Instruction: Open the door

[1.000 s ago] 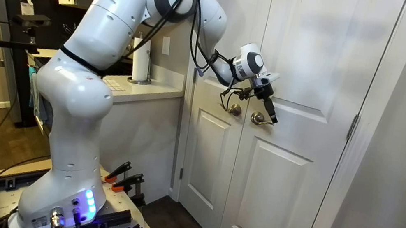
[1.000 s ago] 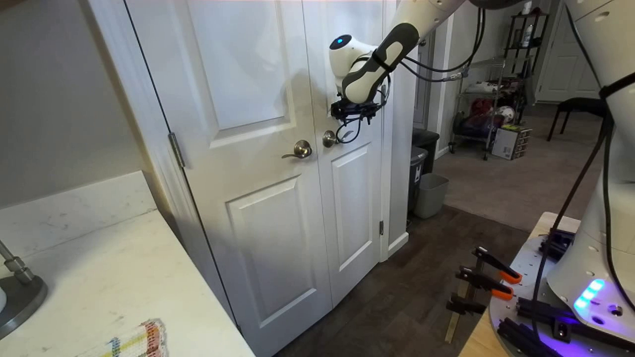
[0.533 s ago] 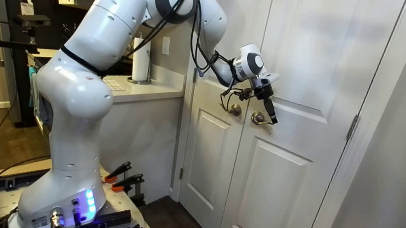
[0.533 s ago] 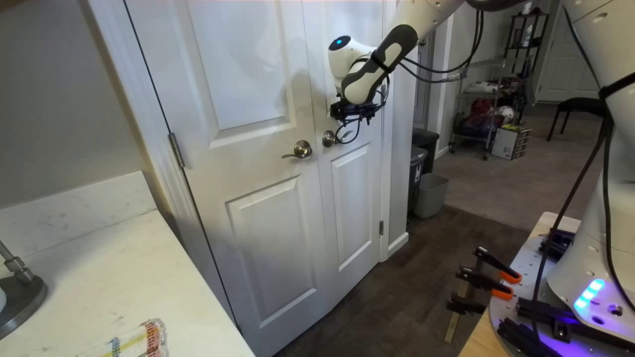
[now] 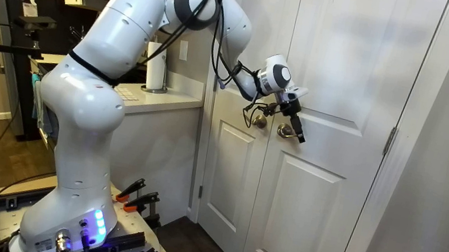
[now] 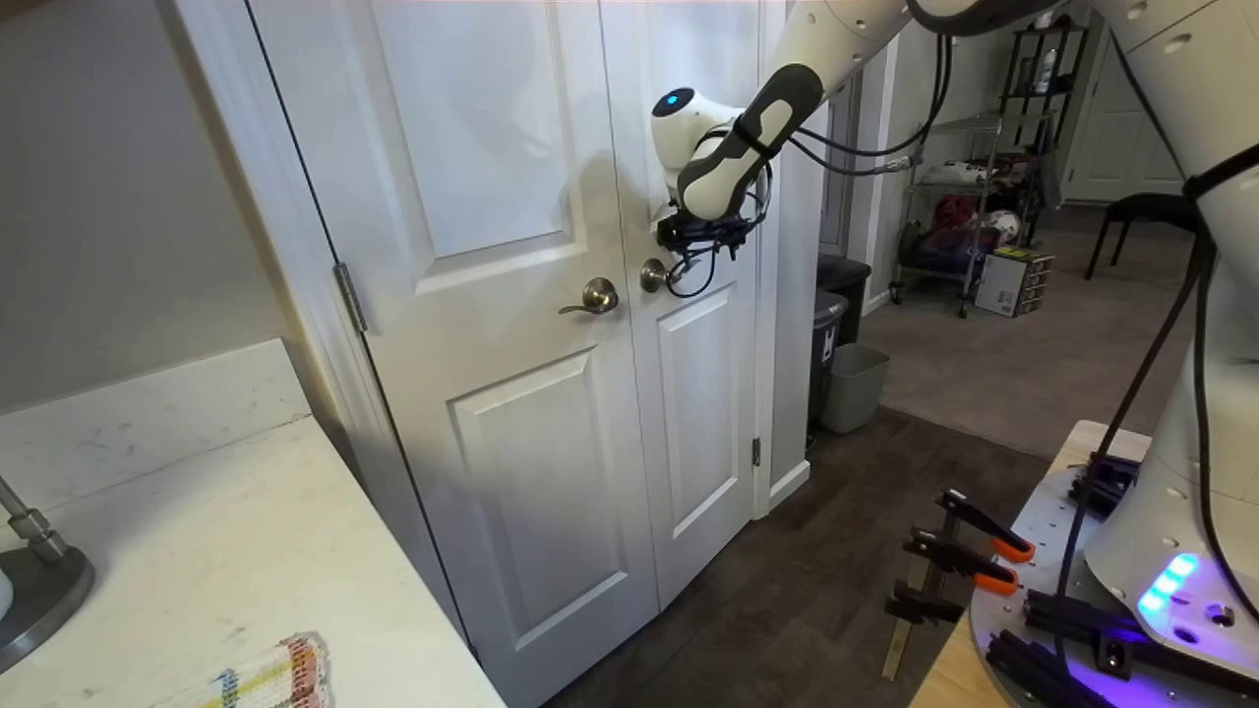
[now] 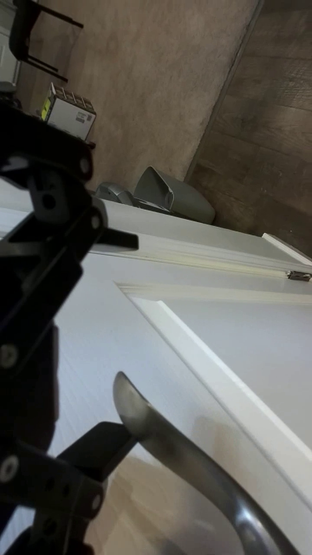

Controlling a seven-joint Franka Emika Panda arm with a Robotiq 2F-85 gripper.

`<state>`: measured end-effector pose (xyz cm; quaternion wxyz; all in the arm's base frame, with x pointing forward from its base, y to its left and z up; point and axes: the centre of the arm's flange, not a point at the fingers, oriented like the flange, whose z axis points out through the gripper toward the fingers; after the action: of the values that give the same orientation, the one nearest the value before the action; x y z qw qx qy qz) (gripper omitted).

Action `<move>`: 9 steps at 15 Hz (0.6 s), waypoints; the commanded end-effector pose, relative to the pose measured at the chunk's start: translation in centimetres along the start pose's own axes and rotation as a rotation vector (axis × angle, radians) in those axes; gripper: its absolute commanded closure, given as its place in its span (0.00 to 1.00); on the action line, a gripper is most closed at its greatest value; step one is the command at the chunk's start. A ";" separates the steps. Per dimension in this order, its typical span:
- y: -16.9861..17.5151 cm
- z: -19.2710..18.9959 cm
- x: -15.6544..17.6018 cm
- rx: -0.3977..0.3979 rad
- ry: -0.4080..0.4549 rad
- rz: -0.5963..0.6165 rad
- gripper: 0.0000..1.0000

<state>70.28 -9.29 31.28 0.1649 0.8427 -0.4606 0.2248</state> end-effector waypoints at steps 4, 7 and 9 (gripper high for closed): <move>2.1 0.4 -0.1 -0.032 -0.024 0.069 0.00; 2.9 0.1 -0.2 -0.046 -0.027 0.072 0.00; 3.5 0.0 -0.4 -0.061 -0.033 0.075 0.00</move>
<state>69.81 -9.69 31.14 0.1623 0.8365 -0.4753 0.2192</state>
